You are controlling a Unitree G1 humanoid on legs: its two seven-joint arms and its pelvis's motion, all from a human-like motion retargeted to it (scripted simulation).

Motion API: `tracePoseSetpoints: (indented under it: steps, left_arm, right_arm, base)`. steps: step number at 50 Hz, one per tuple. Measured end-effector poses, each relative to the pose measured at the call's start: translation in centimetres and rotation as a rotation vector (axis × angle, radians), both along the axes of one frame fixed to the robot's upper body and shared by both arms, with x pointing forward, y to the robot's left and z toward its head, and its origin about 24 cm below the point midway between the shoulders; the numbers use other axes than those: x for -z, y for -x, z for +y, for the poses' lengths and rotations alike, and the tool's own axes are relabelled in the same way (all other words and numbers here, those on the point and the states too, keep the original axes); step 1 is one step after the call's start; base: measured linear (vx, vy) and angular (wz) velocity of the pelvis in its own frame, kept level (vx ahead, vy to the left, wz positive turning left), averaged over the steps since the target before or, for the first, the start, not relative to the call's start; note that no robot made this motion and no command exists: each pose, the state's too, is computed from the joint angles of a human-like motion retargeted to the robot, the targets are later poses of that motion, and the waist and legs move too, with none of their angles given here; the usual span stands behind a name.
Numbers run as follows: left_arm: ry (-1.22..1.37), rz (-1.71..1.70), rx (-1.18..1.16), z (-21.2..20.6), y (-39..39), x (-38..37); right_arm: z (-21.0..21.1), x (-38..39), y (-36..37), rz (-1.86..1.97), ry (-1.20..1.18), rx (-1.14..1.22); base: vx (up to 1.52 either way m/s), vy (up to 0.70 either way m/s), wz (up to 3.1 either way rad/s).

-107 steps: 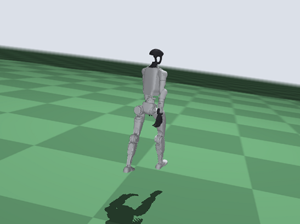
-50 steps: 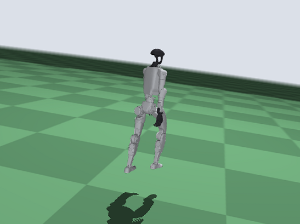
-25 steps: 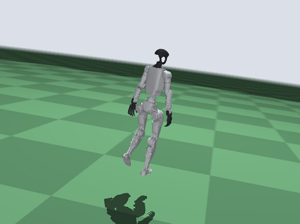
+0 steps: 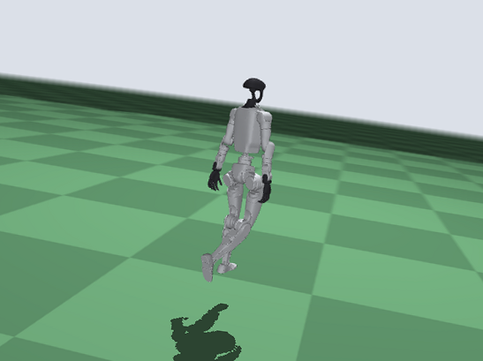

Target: Stand up

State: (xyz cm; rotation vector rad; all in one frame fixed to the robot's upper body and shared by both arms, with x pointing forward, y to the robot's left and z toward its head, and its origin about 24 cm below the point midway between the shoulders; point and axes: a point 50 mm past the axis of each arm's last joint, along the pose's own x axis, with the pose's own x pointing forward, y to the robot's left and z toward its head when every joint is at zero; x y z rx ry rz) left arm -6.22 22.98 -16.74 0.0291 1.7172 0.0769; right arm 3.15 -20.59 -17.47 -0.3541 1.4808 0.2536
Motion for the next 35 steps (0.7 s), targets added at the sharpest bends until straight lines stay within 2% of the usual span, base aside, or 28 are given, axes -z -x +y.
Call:
tracePoseSetpoints:
  steps: [10, 18, 22, 27, 35]
  left_arm:
    - [-0.038, -0.573, 0.401, -0.3, -20.7, -1.9]
    - [-0.060, -0.844, 0.530, -1.3, -28.1, -5.5]
    - [-0.014, -0.791, 0.583, -2.5, -26.8, -4.5]
    - [0.026, -0.577, 0.633, -2.8, -20.7, -1.5]
    - [-0.024, -0.205, 0.382, 1.2, -7.7, 0.3]
  right_arm:
    - [-1.9, -0.2, 4.3, 0.029, 0.057, 0.208]
    - [-2.9, -0.6, 5.5, 0.096, 0.101, 0.220]
    - [-3.2, -0.7, 6.1, 0.112, 0.108, 0.246]
    - [-3.1, -0.6, 5.7, 0.098, 0.097, 0.305]
    - [-2.2, -0.8, -4.2, -0.189, 0.037, 0.180]
  base:
    - [0.76, 0.11, 0.50]
    - [0.86, 0.01, 0.62]
    - [1.07, -0.10, 0.74]
    - [1.04, -0.13, 0.27]
    - [0.71, -0.05, -0.28]
